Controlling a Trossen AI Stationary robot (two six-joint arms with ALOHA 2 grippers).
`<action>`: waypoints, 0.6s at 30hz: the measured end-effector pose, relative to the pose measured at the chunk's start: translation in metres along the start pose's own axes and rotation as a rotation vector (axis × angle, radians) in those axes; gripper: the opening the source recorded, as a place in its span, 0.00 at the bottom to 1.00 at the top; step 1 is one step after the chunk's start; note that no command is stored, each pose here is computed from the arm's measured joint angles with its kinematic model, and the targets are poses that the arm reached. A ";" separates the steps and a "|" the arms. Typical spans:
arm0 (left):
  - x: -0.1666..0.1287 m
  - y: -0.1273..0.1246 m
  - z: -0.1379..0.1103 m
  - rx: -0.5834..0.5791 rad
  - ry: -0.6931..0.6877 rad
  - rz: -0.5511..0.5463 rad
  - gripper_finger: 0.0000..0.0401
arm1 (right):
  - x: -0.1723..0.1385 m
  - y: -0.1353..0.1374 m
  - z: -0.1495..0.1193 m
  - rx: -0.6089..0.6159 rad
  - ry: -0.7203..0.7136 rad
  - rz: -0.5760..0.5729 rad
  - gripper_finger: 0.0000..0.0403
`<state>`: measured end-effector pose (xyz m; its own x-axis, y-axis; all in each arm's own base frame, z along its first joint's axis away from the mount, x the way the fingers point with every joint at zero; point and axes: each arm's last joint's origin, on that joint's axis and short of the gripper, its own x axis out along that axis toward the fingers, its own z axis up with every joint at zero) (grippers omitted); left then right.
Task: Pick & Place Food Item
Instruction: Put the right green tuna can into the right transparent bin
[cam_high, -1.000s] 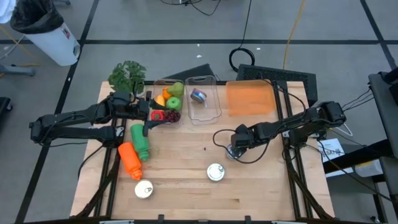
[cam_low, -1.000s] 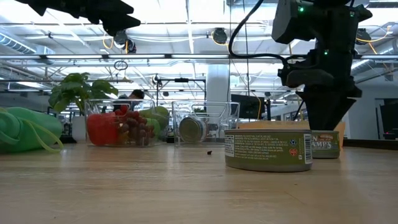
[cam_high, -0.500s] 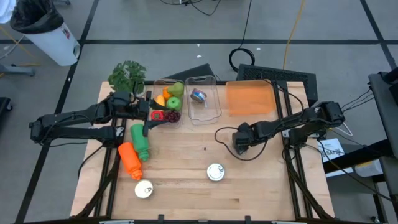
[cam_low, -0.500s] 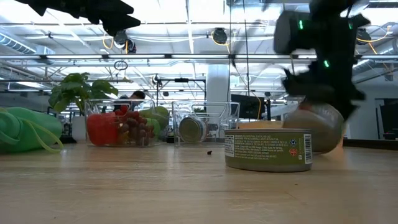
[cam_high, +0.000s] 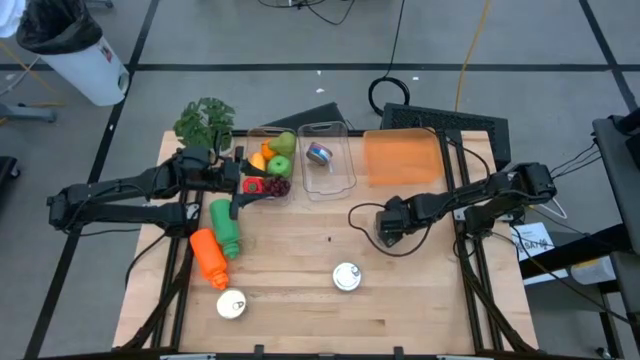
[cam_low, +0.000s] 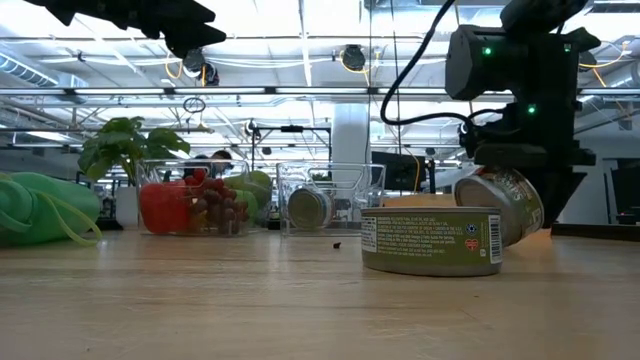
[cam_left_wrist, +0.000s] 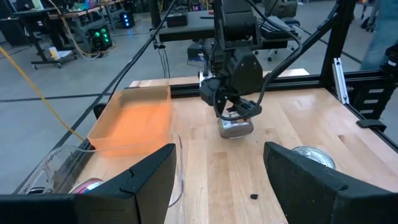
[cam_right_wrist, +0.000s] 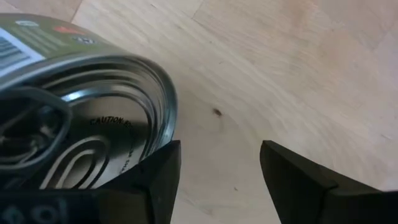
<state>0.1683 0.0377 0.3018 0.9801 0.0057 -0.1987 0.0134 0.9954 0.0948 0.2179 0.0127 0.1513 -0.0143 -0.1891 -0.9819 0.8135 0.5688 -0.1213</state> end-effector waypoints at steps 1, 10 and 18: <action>0.000 0.000 0.000 0.000 0.000 0.000 0.63 | 0.000 0.000 0.000 -0.001 0.005 -0.003 0.52; 0.000 0.000 0.000 -0.046 0.000 0.000 0.63 | 0.001 -0.007 0.002 0.002 0.038 -0.044 0.52; 0.014 0.003 -0.003 -0.112 0.011 -0.002 0.63 | 0.001 -0.009 0.002 -0.010 0.045 -0.057 0.52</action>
<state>0.1817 0.0412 0.2965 0.9777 0.0037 -0.2098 -0.0071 0.9999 -0.0155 0.2117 0.0058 0.1519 -0.0868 -0.1854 -0.9788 0.8045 0.5665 -0.1786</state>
